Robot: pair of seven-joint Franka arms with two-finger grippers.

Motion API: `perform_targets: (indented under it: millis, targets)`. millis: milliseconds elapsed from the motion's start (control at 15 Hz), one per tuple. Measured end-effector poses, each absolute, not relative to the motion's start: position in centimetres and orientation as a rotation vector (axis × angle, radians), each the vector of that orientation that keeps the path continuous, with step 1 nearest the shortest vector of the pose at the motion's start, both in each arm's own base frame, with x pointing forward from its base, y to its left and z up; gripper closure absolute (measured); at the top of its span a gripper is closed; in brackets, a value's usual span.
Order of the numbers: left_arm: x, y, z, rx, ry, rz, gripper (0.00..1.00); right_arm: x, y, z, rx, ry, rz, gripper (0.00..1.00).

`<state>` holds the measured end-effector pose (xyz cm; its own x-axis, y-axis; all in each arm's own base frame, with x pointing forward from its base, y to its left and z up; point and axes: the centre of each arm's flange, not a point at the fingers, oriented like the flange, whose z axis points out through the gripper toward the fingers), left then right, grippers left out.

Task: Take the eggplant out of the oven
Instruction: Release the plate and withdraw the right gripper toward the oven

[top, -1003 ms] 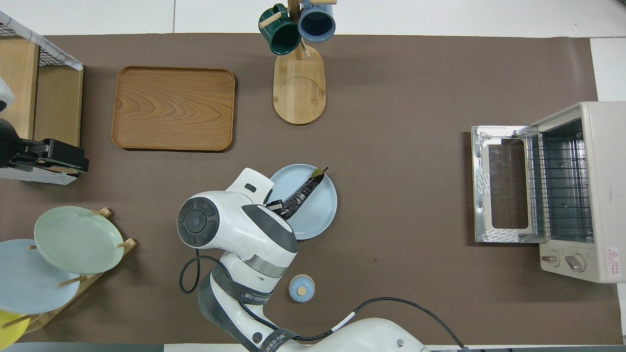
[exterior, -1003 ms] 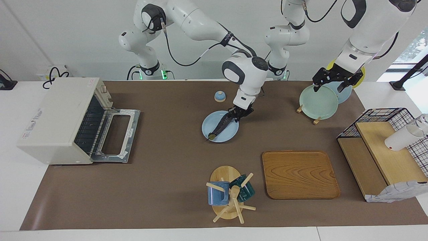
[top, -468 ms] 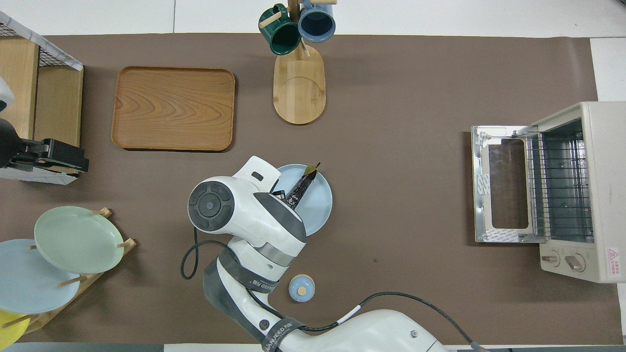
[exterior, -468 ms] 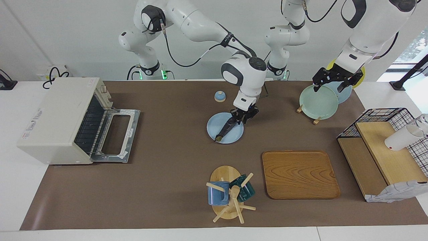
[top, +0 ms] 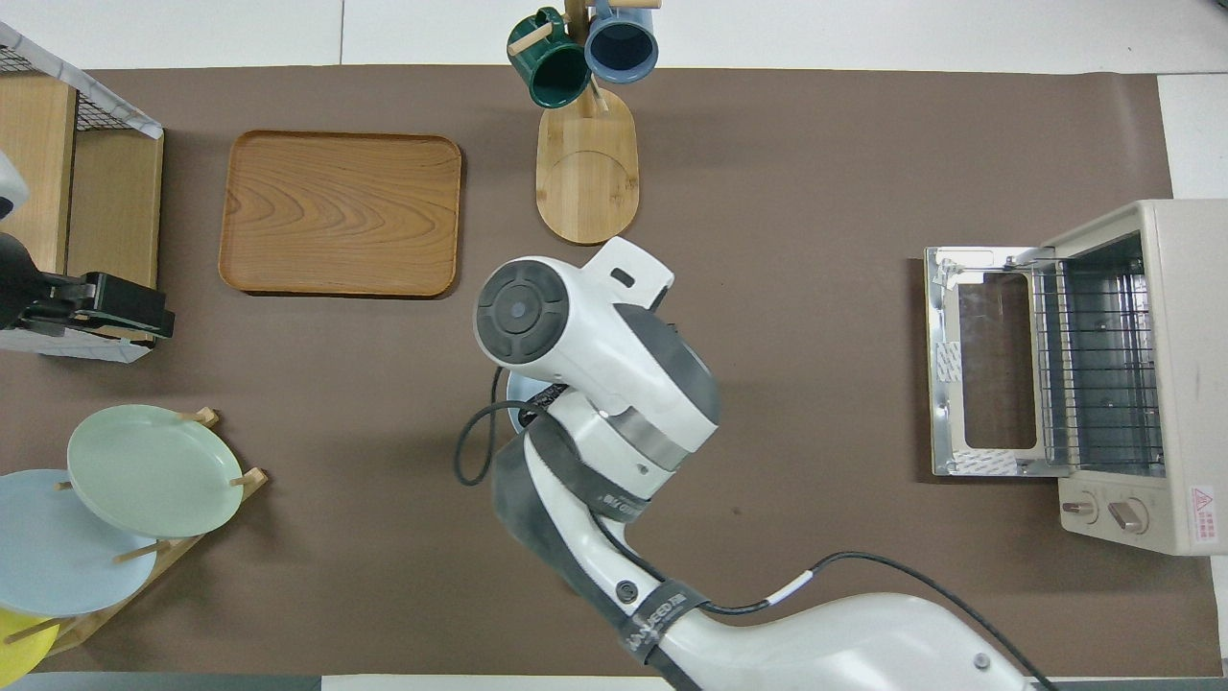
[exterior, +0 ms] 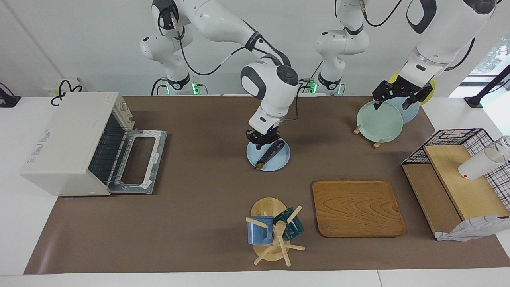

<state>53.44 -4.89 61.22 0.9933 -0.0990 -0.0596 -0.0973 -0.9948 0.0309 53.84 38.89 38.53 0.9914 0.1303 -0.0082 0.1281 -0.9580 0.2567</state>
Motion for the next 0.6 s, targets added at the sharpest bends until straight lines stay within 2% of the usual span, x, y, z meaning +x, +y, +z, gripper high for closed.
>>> perform_targets:
  millis: [267,602]
  targets:
    - [53.4,-4.9,61.2,3.108,-0.153,-0.095,0.0,55.8,26.6,36.3,2.848,0.124,-0.086,0.99]
    - [53.4,-4.9,61.2,3.108,-0.153,-0.095,0.0,57.1,13.8,31.4,2.86,0.117,-0.131,0.99]
